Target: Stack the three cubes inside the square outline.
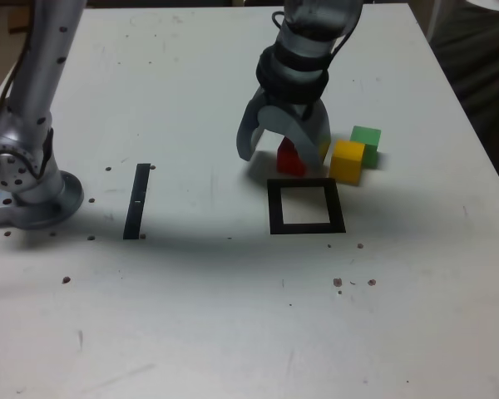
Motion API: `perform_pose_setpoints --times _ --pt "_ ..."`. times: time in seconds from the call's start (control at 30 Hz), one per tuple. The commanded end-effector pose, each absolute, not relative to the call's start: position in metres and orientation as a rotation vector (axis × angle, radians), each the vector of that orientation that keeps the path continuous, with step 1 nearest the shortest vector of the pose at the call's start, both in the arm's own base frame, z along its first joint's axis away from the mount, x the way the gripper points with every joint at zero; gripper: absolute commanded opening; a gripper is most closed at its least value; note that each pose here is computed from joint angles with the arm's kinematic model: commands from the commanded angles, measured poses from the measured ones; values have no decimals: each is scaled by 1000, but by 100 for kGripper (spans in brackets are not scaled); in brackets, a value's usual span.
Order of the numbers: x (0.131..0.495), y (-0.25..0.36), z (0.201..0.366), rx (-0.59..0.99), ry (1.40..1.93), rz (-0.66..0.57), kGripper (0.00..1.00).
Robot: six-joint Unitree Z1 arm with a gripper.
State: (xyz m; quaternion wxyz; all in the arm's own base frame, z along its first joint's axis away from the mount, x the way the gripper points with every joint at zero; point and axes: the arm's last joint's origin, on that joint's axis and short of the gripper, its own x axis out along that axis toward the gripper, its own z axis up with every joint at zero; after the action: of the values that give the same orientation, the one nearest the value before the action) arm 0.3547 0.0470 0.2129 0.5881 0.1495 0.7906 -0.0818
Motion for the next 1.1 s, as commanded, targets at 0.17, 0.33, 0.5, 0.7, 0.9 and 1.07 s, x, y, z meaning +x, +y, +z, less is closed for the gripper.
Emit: perform_pose_setpoints --times 0.17,0.33,0.5,0.7,0.9,1.07 --pt "364 49 205 349 1836 -187 64" --pt "368 50 203 356 1829 -180 45" --pt "368 50 204 358 1826 -177 38" --pt "368 50 205 359 1825 -177 38" --pt "368 47 208 364 1817 -179 38" --pt "366 40 217 357 1800 -161 38"
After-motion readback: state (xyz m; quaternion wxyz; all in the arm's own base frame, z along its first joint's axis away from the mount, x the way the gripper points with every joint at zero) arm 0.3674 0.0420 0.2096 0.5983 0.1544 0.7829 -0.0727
